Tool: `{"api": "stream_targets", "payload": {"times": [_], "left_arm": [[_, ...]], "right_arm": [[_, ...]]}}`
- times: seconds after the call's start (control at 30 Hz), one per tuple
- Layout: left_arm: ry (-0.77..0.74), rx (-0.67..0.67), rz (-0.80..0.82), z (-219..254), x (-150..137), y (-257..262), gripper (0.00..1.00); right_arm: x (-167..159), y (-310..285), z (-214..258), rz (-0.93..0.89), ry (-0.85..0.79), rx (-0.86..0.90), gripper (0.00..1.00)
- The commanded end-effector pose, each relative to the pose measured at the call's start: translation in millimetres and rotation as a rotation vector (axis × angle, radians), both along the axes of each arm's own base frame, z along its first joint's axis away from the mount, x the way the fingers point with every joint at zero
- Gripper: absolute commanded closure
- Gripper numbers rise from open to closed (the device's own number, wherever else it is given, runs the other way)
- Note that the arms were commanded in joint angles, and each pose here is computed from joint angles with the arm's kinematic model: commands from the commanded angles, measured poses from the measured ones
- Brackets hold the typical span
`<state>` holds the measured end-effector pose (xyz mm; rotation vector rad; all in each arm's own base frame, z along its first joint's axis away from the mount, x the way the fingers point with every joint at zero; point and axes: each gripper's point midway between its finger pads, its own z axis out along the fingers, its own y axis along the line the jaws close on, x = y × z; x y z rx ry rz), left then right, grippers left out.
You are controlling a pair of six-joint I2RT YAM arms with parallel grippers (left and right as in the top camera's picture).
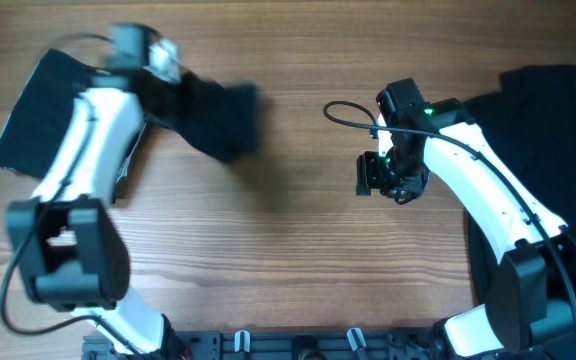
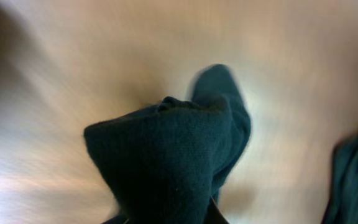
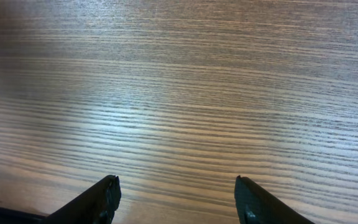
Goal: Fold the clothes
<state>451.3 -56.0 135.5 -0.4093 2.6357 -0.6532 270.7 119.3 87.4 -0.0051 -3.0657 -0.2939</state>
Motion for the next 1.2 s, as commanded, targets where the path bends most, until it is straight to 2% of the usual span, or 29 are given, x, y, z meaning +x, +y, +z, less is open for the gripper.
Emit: {"api": "stream_targets", "payload": {"times": [0.0, 0.07, 0.13, 0.33, 0.37, 0.4, 0.43, 0.6, 0.7, 0.77, 0.87, 0.97, 1.03, 1.1, 1.17], "left_arm": [[-0.165, 0.038, 0.189, 54, 24, 98, 0.92], [-0.178, 0.049, 0.285, 56, 21, 144, 0.92], [-0.166, 0.058, 0.414, 52, 6, 204, 0.91], [-0.145, 0.075, 0.65, 48, -42, 307, 0.87], [-0.144, 0.077, 0.676, 47, -49, 317, 0.69], [-0.14, 0.077, 0.691, 47, -53, 323, 0.43], [-0.138, 0.078, 0.702, 47, -56, 327, 0.0], [-0.112, 0.092, 0.724, 43, -63, 332, 0.0], [-0.094, 0.081, 0.679, 40, -54, 311, 0.0], [-0.084, 0.075, 0.602, 38, -39, 280, 0.0], [-0.101, 0.089, 0.377, 38, -3, 197, 0.0], [-0.093, 0.152, 0.153, 33, 12, 105, 0.0], [-0.025, 0.222, 0.069, 21, 1, 63, 0.0], [0.081, 0.258, -0.002, 9, -24, 35, 0.0], [0.239, 0.292, -0.045, -4, -62, 23, 0.0]], "right_arm": [[8, 0, 11, 0.011, -0.052, 0.005, 0.36], [9, 0, 11, 0.011, -0.055, 0.006, 0.36], [10, 0, 11, 0.011, -0.06, 0.007, 0.36], [11, 1, 11, 0.011, -0.063, 0.008, 0.36], [11, 1, 11, 0.011, -0.063, 0.008, 0.36], [11, 1, 11, 0.011, -0.064, 0.008, 0.36], [11, 1, 11, 0.011, -0.066, 0.009, 0.36], [15, 2, 11, 0.011, -0.083, 0.015, 0.31], [25, 8, 12, 0.011, -0.12, 0.041, 0.24], [38, 18, 16, 0.015, -0.175, 0.096, 0.2], [72, 34, 29, -0.019, -0.301, 0.195, 0.16], [100, 18, 41, -0.038, -0.408, 0.199, 0.11], [109, -15, 55, -0.045, -0.423, 0.155, 0.09], [106, -38, 72, -0.049, -0.406, 0.128, 0.05], [97, -52, 87, -0.064, -0.399, 0.116, 0.04]]}}
